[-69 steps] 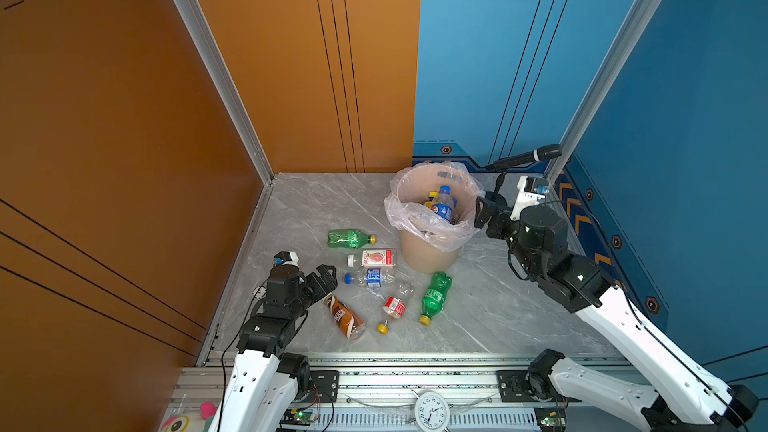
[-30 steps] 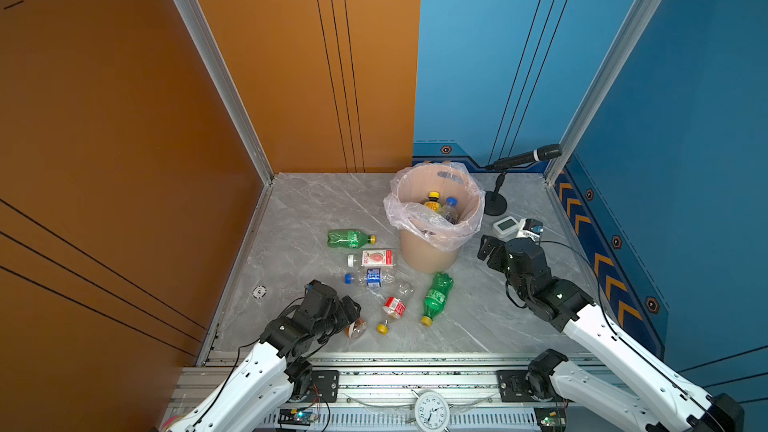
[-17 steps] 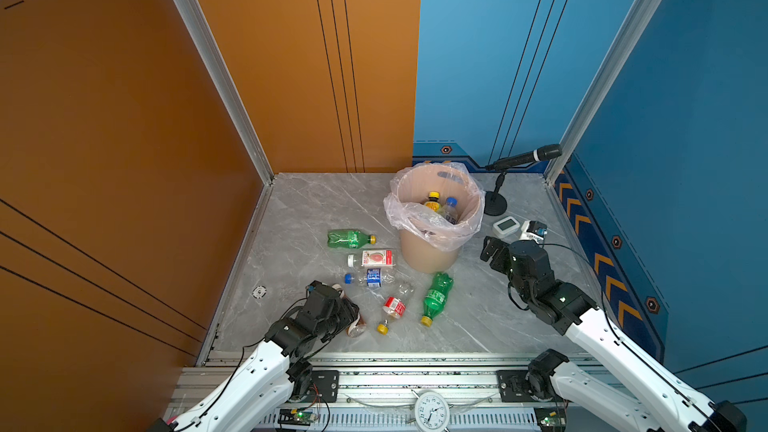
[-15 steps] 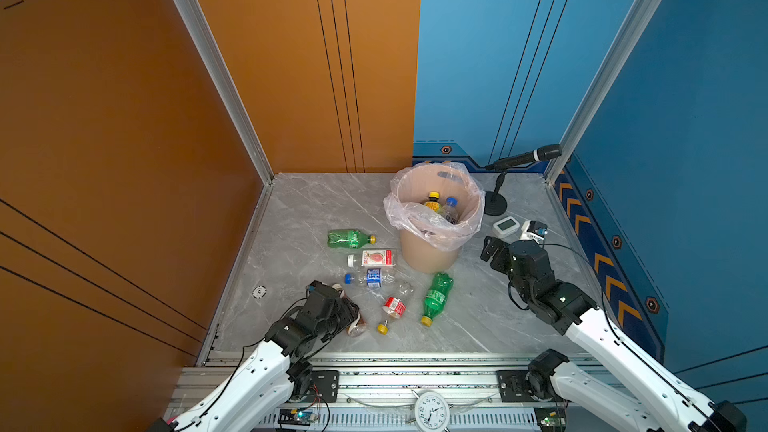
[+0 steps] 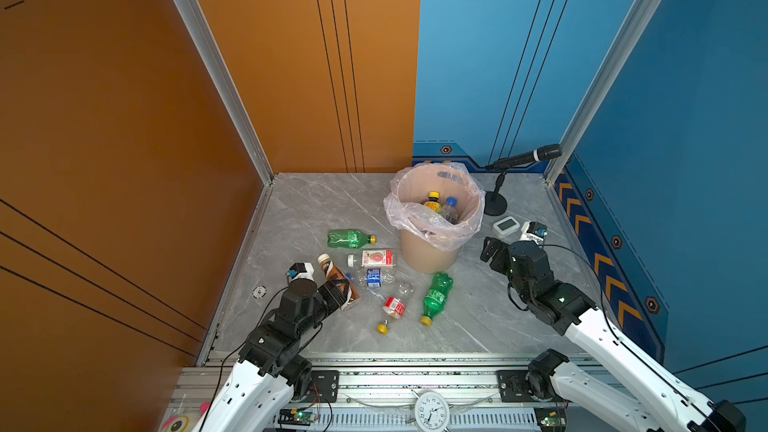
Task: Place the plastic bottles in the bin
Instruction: 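Lift the Nescafe bottle with the left gripper and carry it over the bin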
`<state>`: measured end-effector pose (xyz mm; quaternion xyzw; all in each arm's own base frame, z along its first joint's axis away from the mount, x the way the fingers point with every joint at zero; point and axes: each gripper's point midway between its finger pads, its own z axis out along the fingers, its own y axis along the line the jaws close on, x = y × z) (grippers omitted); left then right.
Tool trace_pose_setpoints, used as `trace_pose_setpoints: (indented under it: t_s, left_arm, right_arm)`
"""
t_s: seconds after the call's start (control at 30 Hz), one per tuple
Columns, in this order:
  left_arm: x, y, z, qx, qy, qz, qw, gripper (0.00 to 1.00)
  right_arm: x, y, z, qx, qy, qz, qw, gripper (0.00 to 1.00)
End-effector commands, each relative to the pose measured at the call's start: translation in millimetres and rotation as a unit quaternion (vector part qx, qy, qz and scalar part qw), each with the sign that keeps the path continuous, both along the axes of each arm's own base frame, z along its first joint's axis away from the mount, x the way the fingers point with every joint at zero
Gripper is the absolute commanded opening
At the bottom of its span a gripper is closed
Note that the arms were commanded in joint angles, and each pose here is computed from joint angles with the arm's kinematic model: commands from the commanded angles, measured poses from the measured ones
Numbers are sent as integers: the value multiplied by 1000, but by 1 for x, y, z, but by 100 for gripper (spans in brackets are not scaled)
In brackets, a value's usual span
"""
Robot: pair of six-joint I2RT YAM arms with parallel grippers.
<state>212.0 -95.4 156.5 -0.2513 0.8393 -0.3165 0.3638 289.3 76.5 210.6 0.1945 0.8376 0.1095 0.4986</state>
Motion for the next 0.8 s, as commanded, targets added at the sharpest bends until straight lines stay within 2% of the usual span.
trace_pose_setpoints:
  t_s: [0.0,0.23,0.47,0.77]
  left_arm:
    - [8,7,41,39,-70,-8,997,56]
    - [33,-1,120,86,-178,-36,980,51]
    - [67,-33,195,126,-258,-93,953,51]
    - [113,-86,255,139,-331,-135,924,51]
  right_arm:
    - [-1,-1,1,14,-4,-2,1000,100]
    - [-1,-1,3,17,-6,-2,1000,100]
    - [-5,-6,7,17,-11,-7,1000,100]
    - [-5,-9,8,22,-15,-9,1000,100]
